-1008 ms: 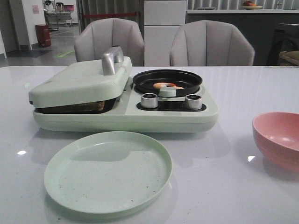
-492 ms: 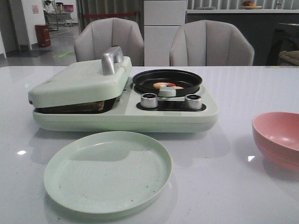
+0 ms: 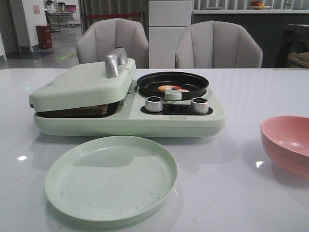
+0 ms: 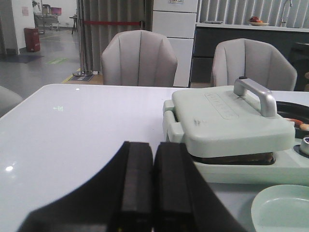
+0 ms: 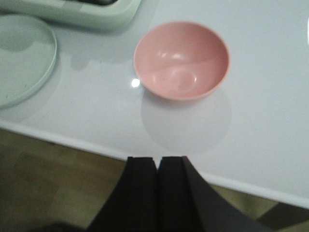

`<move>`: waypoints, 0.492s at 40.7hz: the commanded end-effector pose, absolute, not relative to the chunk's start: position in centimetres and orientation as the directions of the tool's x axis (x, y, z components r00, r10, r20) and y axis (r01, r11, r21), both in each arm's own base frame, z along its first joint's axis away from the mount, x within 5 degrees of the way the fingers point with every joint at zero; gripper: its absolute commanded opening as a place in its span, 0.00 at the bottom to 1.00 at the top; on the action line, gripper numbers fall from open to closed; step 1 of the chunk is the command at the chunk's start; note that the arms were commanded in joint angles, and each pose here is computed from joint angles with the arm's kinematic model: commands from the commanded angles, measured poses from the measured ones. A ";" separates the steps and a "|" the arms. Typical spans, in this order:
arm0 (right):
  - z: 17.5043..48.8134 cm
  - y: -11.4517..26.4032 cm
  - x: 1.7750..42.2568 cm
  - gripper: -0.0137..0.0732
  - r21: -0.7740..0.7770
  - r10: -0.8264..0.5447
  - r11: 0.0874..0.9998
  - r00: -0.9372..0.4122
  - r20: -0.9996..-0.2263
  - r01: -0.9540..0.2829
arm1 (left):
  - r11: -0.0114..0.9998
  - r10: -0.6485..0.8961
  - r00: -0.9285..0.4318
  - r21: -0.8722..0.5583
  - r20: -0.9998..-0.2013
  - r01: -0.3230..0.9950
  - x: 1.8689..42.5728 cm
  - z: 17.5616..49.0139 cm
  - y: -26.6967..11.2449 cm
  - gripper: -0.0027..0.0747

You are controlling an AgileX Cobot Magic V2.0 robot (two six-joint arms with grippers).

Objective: Make breakfast with bread and shrimp

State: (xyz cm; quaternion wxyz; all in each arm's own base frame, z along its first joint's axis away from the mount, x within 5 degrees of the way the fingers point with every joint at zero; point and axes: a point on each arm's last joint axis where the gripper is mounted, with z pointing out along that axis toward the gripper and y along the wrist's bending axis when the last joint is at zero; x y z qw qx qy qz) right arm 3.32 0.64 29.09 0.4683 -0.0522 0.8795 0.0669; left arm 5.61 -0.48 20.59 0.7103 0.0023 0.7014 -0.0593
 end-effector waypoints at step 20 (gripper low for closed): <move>22.0 0.2 5.3 0.20 0.051 0.055 0.998 0.100 -0.993 -0.043 | 0.991 -0.097 0.086 -0.088 -0.992 0.104 5.5 20.5 -0.5 0.16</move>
